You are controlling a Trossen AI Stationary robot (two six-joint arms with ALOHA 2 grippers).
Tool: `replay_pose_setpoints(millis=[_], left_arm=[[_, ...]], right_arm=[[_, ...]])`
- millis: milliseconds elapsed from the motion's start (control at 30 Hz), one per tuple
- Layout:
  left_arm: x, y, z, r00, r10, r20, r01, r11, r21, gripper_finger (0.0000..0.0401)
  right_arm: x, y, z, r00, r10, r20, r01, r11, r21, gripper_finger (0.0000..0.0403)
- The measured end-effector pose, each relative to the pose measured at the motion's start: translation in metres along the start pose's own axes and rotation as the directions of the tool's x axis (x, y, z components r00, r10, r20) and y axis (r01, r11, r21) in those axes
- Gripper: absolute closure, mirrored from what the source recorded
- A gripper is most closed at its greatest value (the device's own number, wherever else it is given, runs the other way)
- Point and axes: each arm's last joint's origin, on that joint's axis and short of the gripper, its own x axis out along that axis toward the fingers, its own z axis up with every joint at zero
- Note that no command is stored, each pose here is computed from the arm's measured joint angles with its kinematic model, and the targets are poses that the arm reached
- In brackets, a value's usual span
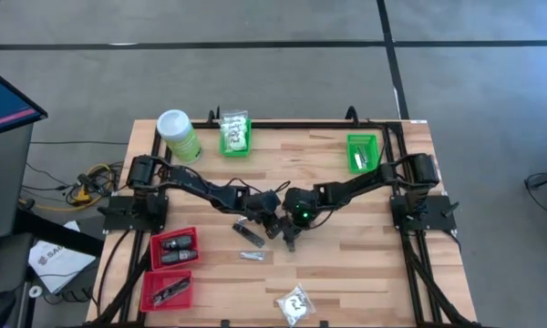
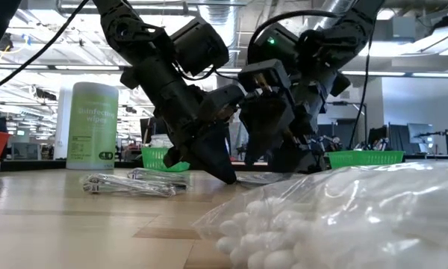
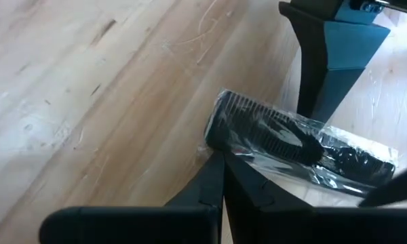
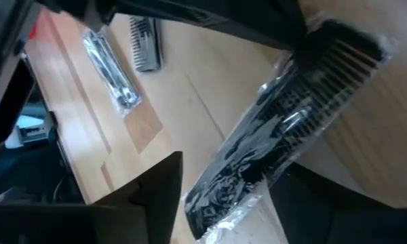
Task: Pick & Place Travel size toiletries
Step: Put the black comb into the bottom red basket
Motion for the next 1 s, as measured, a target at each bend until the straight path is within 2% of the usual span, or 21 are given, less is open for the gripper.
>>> replay_pose_setpoints(millis=[167, 433, 700, 800, 1000], left_arm=[[0.0, -0.002, 0.0, 1.0, -0.017, 0.006, 0.017, 1.0, 0.011, 0.0401], [0.001, -0.007, -0.005, 0.997, -0.068, -0.034, 0.071, 0.995, 0.075, 0.0401], [-0.023, -0.018, -0.003, 0.995, -0.1, -0.026, 0.102, 0.986, 0.134, 0.0401], [-0.045, -0.027, 0.009, 0.991, -0.121, 0.053, 0.112, 0.982, 0.154, 0.0401], [-0.086, -0.031, 0.021, 0.982, -0.082, 0.171, 0.05, 0.982, 0.184, 0.0401]], right_arm=[[0.0, -0.001, 0.0, 1.0, -0.01, 0.0, 0.01, 1.0, 0.003, 0.0255], [0.0, -0.001, -0.002, 1.0, -0.005, -0.019, 0.004, 1.0, -0.017, 0.039], [-0.023, 0.007, -0.002, 1.0, -0.022, -0.003, 0.022, 0.996, -0.09, 0.0397], [-0.037, 0.011, 0.001, 0.999, -0.021, 0.028, 0.023, 0.994, -0.104, 0.0399], [-0.079, 0.022, 0.007, 0.99, -0.006, 0.139, 0.024, 0.992, -0.127, 0.0401]])
